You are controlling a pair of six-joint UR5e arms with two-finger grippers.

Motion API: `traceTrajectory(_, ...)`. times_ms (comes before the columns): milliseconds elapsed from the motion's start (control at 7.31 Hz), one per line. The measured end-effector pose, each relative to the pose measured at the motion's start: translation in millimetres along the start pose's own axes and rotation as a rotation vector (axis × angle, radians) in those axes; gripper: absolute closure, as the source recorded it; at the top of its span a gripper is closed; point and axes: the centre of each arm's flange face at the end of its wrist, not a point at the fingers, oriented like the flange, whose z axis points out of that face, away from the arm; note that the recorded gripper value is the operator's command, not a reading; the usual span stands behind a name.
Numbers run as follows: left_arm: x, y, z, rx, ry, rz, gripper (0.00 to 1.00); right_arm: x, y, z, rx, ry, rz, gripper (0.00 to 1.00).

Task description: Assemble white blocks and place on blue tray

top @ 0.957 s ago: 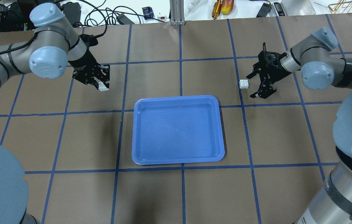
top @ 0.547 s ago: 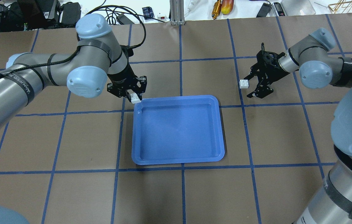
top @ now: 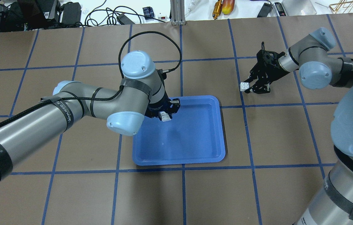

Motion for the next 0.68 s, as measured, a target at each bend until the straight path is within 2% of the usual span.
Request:
traceTrajectory(274,5,21,15,-0.02,-0.01,-0.001,0.97,1,-5,-6,0.001,0.015,-0.003,0.92)
traceTrajectory(410,3,27,22,-0.033,-0.016,0.006,0.86,0,-12,-12,0.012,0.025,-0.009,0.92)
traceTrajectory(684,1,30,29,-0.044,-0.021,0.045,0.14,-14,-50,-31,0.022,0.038,-0.044,0.89)
